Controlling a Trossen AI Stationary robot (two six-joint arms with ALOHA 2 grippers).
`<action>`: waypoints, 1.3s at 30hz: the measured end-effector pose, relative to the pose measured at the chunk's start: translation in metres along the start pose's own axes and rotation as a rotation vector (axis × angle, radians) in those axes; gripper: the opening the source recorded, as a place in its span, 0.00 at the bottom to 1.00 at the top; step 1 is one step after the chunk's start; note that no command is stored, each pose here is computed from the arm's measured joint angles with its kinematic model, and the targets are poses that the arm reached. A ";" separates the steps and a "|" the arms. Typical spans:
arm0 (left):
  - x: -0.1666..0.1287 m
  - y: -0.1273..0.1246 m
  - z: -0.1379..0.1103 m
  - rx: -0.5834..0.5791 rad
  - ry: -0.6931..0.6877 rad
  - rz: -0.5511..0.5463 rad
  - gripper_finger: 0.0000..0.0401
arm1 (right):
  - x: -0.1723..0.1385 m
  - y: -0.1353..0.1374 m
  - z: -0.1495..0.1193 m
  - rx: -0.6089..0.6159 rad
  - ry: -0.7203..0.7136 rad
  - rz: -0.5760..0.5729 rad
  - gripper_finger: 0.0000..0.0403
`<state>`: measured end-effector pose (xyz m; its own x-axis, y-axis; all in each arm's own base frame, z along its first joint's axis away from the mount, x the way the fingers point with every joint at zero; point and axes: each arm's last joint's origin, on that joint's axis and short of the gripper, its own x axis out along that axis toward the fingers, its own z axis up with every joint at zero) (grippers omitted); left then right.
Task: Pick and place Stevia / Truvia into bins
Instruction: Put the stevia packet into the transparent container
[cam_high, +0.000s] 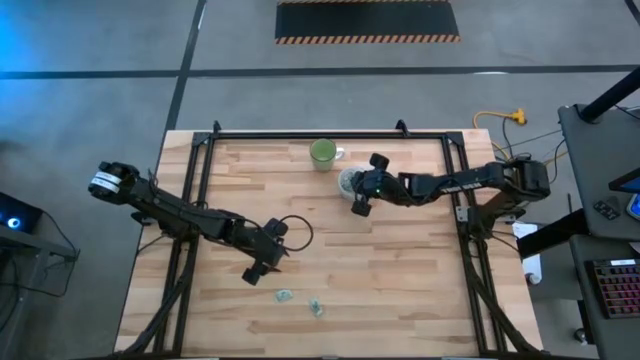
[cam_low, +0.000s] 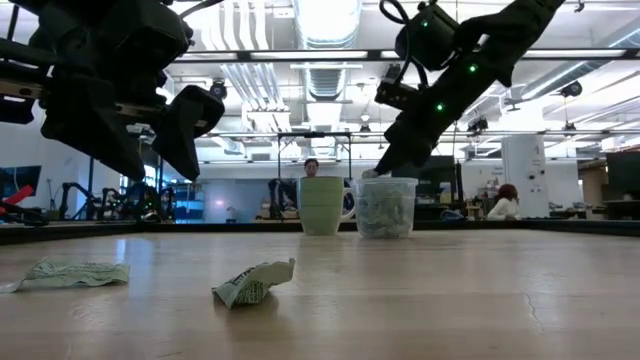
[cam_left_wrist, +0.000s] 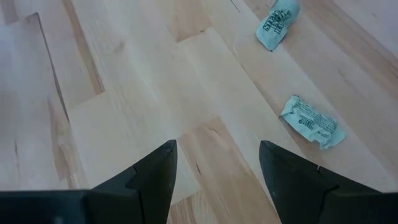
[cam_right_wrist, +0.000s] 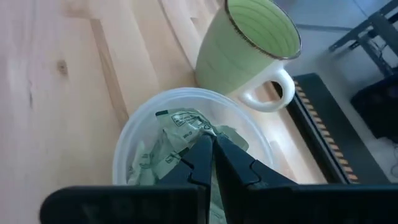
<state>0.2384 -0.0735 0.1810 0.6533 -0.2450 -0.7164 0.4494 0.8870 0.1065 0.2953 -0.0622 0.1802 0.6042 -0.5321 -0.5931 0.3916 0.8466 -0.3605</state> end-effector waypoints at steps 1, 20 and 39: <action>0.000 0.000 0.000 0.000 -0.001 0.000 0.53 | 0.001 0.001 -0.001 -0.002 0.005 0.003 0.02; 0.000 0.000 0.000 -0.002 -0.001 0.000 0.53 | 0.023 -0.002 -0.003 -0.020 0.112 0.031 0.02; 0.000 0.000 0.000 -0.010 0.000 0.000 0.53 | 0.010 -0.007 0.019 -0.056 0.192 0.047 0.31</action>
<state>0.2383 -0.0735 0.1810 0.6537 -0.2447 -0.7161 0.4432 0.8908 0.1001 0.3119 -0.0737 0.1902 0.4754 -0.4843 -0.7345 0.3236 0.8726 -0.3659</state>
